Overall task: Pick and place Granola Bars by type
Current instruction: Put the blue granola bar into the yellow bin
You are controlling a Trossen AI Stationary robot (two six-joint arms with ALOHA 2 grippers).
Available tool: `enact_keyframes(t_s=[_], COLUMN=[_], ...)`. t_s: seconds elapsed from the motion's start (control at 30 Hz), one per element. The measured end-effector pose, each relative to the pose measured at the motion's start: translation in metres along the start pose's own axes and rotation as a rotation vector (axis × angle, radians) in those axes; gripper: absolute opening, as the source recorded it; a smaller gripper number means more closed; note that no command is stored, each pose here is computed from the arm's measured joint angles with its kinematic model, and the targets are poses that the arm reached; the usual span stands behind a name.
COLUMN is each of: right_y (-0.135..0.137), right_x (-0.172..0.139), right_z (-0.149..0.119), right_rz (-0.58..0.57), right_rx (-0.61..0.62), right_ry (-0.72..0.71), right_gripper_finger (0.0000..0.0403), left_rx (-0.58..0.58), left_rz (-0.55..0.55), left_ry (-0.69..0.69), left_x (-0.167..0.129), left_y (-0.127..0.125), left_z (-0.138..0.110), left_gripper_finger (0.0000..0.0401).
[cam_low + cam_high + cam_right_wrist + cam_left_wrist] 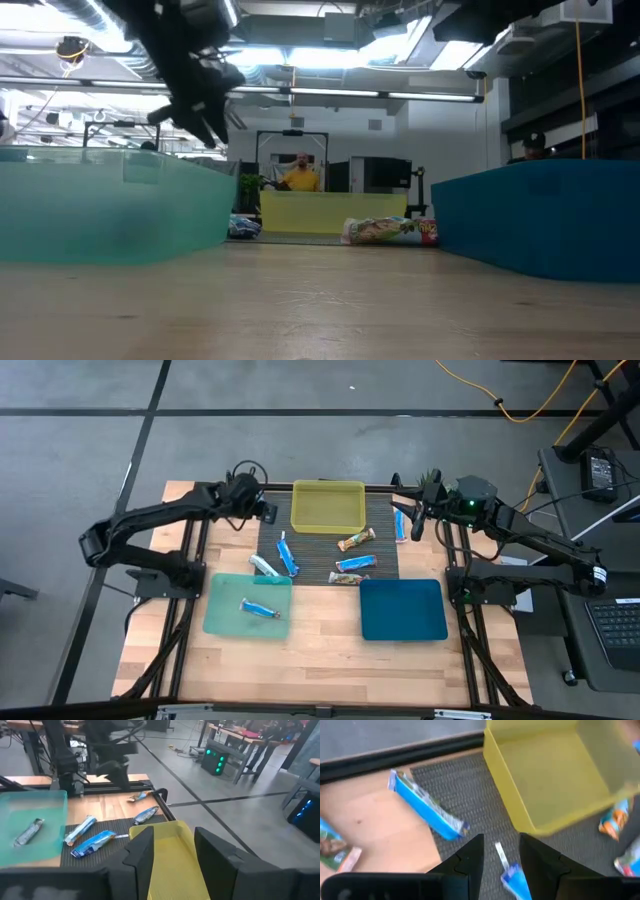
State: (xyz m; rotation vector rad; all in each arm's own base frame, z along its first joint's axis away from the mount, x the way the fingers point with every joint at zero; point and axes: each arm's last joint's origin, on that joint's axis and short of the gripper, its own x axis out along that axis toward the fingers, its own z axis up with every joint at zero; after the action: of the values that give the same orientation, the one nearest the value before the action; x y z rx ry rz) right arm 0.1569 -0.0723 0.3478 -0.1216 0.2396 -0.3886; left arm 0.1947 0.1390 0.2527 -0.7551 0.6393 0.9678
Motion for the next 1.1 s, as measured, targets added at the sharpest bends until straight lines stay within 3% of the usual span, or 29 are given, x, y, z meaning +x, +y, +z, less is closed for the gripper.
enact_keyframes(t_s=[0.47,0.87,1.1], right_y=[-0.001,-0.001,-0.001], right_x=[0.0,0.0,0.0], right_z=[0.003,0.004,0.004], right_rz=[-0.011,-0.016,-0.016], right_rx=[-0.049,-0.075,-0.076], right_ry=[-0.025,-0.037,-0.037], right_gripper_finger=[0.0145,0.0145,0.0145], left_rx=[-0.117,-0.09,-0.03], left_rz=[0.073,0.112,0.119], left_ry=[0.06,0.093,0.128], left_x=[0.06,0.083,0.089], left_y=[0.039,0.057,0.061], left_z=[0.025,0.028,0.026], left_gripper_finger=[0.0116,0.0118,0.0157])
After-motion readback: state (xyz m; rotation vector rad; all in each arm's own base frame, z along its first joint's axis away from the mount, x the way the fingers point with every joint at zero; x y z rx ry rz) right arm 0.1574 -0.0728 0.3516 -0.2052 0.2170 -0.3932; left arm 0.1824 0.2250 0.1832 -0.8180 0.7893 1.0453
